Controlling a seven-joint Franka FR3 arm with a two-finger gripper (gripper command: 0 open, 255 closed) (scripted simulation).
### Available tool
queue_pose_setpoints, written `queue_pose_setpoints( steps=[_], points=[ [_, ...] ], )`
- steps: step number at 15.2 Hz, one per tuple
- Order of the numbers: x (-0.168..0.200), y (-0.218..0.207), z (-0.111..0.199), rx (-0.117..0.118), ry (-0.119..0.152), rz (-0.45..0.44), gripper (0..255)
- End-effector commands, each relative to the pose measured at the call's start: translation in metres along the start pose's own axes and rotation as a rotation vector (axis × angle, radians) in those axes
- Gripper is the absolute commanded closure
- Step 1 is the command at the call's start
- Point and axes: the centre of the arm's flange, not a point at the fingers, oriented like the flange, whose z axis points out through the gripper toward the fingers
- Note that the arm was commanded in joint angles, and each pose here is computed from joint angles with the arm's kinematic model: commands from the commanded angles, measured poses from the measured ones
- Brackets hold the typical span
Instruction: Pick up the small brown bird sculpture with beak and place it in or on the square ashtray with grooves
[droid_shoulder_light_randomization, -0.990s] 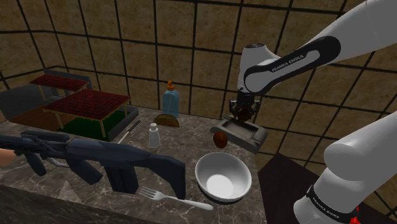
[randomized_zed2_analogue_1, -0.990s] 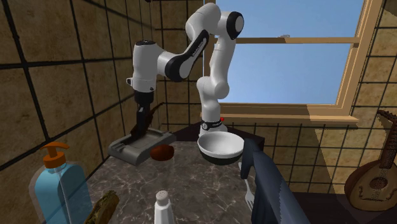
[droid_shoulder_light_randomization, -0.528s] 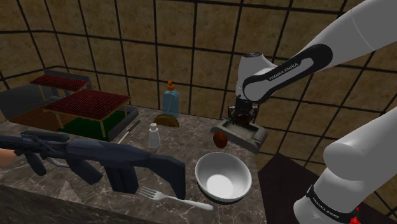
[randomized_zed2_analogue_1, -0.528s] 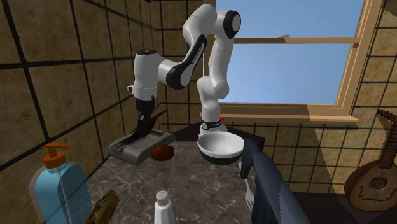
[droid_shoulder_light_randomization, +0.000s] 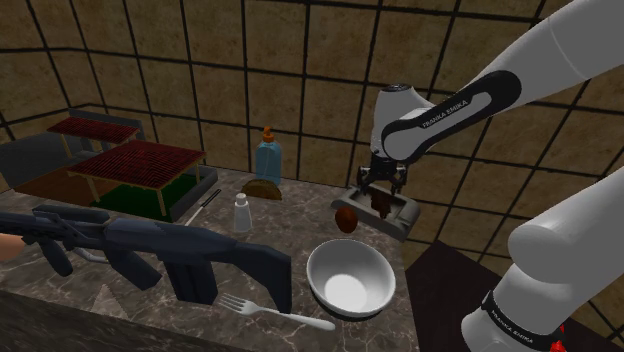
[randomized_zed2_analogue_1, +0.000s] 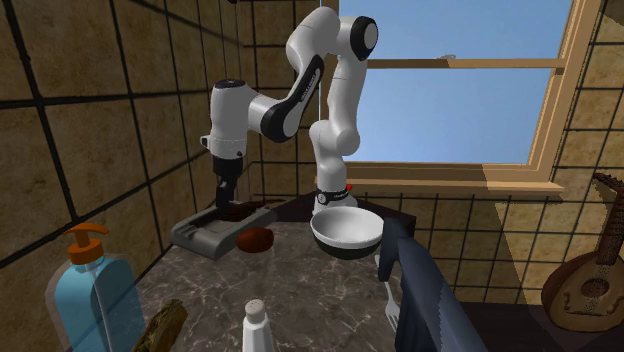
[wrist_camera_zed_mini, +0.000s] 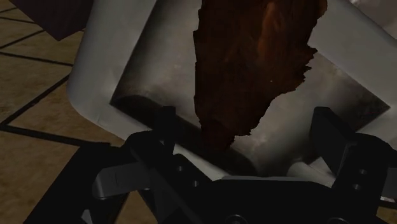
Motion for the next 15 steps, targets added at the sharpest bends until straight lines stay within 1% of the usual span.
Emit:
queue_pose_setpoints(
  steps=[1, 4, 8, 15],
  points=[
    [0.0, 0.0, 0.0, -0.001, -0.001, 0.001, 0],
    [0.0, 0.001, 0.001, -0.001, -0.001, 0.001, 0],
    [0.0, 0.001, -0.049, -0.001, -0.001, 0.001, 0],
    [0.0, 0.001, -0.049, -0.001, -0.001, 0.001, 0]
  ],
)
